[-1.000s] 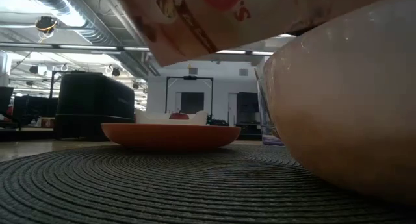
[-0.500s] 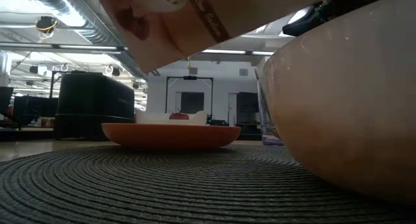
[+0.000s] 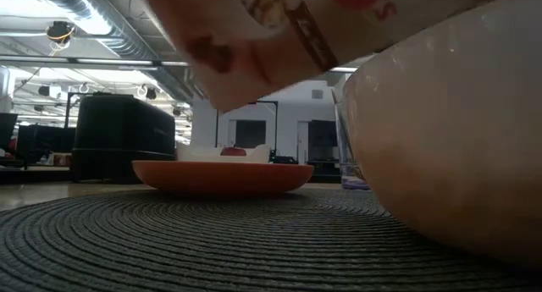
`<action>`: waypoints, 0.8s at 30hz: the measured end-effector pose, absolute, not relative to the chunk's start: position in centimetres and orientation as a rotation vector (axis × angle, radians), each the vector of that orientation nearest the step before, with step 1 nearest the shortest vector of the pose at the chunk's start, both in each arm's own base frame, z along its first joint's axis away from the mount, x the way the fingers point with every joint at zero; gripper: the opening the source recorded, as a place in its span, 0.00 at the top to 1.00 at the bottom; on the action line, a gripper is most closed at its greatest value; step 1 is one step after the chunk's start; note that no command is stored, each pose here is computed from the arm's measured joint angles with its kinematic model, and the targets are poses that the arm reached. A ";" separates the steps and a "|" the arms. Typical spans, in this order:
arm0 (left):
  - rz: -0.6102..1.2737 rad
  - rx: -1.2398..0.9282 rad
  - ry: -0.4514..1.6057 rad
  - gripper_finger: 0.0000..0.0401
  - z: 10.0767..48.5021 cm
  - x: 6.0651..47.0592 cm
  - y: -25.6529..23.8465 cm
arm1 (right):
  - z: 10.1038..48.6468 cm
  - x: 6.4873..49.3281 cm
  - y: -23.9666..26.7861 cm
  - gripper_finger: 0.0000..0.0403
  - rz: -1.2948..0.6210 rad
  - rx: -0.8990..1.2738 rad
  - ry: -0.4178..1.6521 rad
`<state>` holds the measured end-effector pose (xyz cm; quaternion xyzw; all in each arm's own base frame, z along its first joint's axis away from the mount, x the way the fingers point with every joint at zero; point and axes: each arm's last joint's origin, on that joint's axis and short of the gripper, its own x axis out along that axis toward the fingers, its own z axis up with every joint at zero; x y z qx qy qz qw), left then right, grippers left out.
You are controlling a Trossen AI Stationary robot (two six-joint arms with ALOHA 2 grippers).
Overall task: Arrange a breakfast setting
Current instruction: Pour the cereal into the pink bowl
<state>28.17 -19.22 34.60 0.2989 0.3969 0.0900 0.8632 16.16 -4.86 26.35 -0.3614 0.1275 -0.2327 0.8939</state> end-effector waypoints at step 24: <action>0.703 0.459 0.512 0.96 35.9 26.4 -17.2 | 28.3 12.2 -4.1 0.84 -0.617 -0.741 0.176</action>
